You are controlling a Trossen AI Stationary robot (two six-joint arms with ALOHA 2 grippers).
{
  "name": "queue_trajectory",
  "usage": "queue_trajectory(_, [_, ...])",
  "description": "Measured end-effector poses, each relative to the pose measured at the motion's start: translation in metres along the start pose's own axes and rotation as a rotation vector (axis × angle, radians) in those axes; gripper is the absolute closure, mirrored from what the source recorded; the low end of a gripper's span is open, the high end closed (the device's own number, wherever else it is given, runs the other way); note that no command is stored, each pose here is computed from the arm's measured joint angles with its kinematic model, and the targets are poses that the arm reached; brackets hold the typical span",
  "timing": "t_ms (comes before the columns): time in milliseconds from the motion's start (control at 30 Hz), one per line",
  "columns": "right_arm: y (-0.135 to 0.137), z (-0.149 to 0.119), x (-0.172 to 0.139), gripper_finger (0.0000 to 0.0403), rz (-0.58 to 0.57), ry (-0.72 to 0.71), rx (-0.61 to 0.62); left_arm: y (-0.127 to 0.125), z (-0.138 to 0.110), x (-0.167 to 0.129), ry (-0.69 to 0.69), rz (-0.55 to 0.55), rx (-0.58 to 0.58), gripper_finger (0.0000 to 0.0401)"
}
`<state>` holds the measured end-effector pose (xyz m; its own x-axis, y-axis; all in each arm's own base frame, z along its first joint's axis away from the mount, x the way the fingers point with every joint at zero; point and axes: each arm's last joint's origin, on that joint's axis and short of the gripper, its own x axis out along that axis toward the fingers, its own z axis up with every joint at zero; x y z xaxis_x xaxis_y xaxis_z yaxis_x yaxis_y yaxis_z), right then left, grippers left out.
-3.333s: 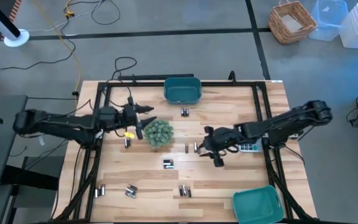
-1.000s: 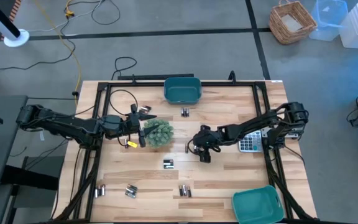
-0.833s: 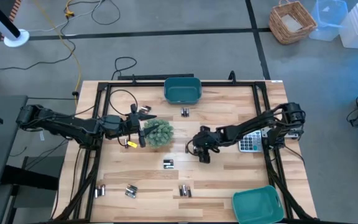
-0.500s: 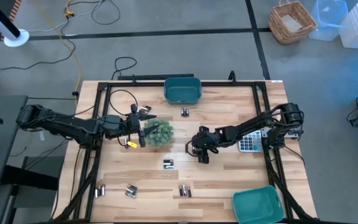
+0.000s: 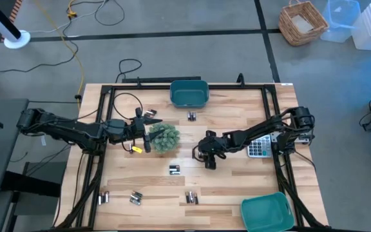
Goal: Sort batteries
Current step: Put the silver battery into the green bin
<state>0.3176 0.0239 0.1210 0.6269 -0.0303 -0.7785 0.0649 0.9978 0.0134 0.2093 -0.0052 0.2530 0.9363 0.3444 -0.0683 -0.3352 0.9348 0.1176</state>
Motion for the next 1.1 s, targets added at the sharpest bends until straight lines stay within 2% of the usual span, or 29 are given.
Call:
queue_trajectory(300, [0.001, 0.0, 0.0, 0.0182, 0.002, -0.001, 0.0, 0.0, 0.0, 0.0, 0.0, 0.0, 0.0, 0.0209])
queue_trajectory(867, [0.001, 0.001, -0.001, 0.0186, 0.003, -0.004, 0.009, 0.0, 0.0, 0.0, 0.0, 0.0, 0.0, 0.0209])
queue_trajectory(1100, [0.002, 0.008, -0.015, 0.0186, 0.011, -0.041, 0.002, 0.0, 0.0, 0.0, 0.0, 0.0, 0.0, 0.0209])
